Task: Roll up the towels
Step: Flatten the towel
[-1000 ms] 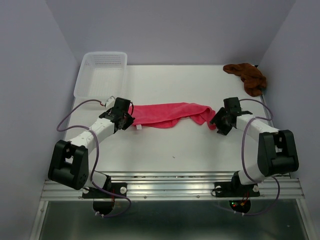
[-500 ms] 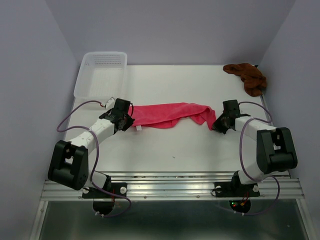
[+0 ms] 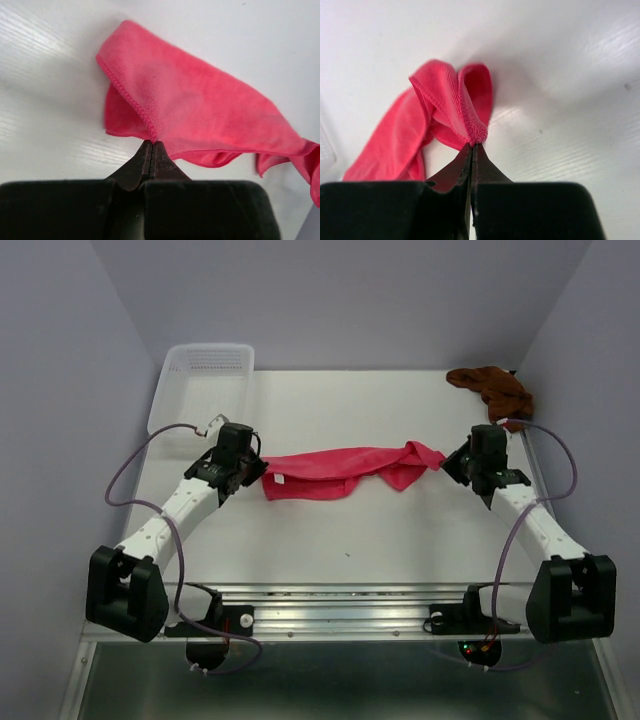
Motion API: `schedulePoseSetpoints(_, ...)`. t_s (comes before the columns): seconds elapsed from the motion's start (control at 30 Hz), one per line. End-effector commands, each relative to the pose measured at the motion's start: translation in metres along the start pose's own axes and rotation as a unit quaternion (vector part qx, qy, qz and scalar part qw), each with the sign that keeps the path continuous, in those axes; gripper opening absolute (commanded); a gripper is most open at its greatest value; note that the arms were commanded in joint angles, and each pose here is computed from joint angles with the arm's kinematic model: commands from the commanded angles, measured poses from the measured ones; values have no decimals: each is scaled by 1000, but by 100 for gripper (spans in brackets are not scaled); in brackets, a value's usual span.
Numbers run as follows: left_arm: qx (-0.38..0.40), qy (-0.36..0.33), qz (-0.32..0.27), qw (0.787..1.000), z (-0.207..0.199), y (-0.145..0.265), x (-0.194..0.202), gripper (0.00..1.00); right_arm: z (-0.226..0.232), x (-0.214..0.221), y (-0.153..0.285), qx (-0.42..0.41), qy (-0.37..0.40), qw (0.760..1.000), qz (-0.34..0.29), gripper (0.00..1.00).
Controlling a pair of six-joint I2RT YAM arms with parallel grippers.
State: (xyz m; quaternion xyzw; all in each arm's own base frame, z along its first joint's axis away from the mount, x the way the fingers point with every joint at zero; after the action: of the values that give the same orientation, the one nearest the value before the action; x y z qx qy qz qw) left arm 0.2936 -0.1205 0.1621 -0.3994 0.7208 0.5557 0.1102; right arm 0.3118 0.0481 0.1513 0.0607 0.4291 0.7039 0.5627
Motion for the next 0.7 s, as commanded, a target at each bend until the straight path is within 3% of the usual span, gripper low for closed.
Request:
schedulePoseSetpoints(0.0, 43, 13, -93, 995, -21, 45, -57, 0, 41, -54, 41, -64, 9, 992, -111, 1)
schedulePoseSetpoints(0.23, 65, 34, -199, 977, -30, 123, -114, 0, 69, -111, 121, -97, 11, 960, -261, 1)
schedulePoseSetpoints(0.47, 101, 61, -246, 962, -22, 181, -120, 0, 67, -131, 197, -106, 21, 934, -342, 1)
schedulePoseSetpoints(0.67, 175, 70, -264, 946, -16, 228, -106, 0, 55, -133, 251, -106, 29, 922, -371, 1)
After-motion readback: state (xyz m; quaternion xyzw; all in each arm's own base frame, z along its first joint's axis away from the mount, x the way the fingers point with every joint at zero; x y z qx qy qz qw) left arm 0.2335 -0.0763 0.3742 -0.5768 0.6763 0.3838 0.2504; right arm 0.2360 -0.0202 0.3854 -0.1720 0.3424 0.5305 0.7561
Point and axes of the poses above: each gripper's point midway between its finger pads, its own y axis back along the fingers, its own z axis along the line the jaws close on, x = y × z, the point moved 5 cm from there along y, back along the fingers, and after that the axes turned 13 degrees about -y, right-handed, at the moved point
